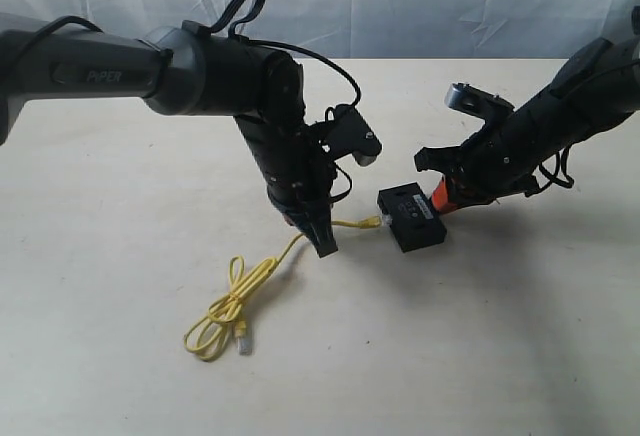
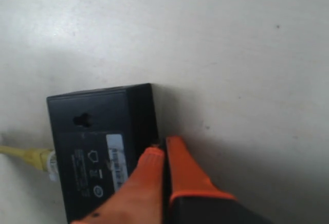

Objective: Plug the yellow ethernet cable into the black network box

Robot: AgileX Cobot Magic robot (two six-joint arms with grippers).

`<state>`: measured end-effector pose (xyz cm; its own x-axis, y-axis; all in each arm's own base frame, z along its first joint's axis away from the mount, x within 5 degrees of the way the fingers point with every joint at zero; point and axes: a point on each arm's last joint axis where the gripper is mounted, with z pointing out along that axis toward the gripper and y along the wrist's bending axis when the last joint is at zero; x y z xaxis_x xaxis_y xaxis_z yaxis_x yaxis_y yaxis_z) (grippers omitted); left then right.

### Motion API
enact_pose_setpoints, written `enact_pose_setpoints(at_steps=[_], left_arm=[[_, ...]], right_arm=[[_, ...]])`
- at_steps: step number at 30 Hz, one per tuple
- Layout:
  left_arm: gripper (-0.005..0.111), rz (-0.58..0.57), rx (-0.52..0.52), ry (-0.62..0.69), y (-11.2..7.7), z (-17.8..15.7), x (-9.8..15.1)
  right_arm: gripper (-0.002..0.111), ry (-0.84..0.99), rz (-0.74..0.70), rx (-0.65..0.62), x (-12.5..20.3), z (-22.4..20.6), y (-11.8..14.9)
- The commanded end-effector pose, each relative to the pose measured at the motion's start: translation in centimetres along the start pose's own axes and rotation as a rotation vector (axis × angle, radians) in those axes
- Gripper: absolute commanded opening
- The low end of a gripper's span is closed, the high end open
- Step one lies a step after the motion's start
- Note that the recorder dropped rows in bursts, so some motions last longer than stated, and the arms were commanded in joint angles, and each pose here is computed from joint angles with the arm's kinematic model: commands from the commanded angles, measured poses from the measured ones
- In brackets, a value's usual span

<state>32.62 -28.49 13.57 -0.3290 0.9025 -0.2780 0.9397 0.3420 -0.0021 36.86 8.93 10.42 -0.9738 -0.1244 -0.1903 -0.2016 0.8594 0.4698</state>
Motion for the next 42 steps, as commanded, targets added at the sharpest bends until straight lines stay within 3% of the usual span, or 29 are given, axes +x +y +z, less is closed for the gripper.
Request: enact_pose_setpoints(at_steps=[1, 9, 42], left_arm=[[0.000, -0.021, 0.003, -0.009, 0.0, 0.2, -0.1], [0.000, -0.043, 0.022, 0.024, 0.0, 1.7, 0.3], [0.000, -0.051, 0.007, -0.015, 0.0, 0.5, -0.2]], right_arm=[[-0.001, -0.010, -0.006, -0.002, -0.2, -0.1, 0.1], [-0.001, -0.006, -0.007, -0.004, -0.1, -0.1, 0.1], [-0.001, -0.001, -0.009, -0.005, -0.1, -0.1, 0.1]])
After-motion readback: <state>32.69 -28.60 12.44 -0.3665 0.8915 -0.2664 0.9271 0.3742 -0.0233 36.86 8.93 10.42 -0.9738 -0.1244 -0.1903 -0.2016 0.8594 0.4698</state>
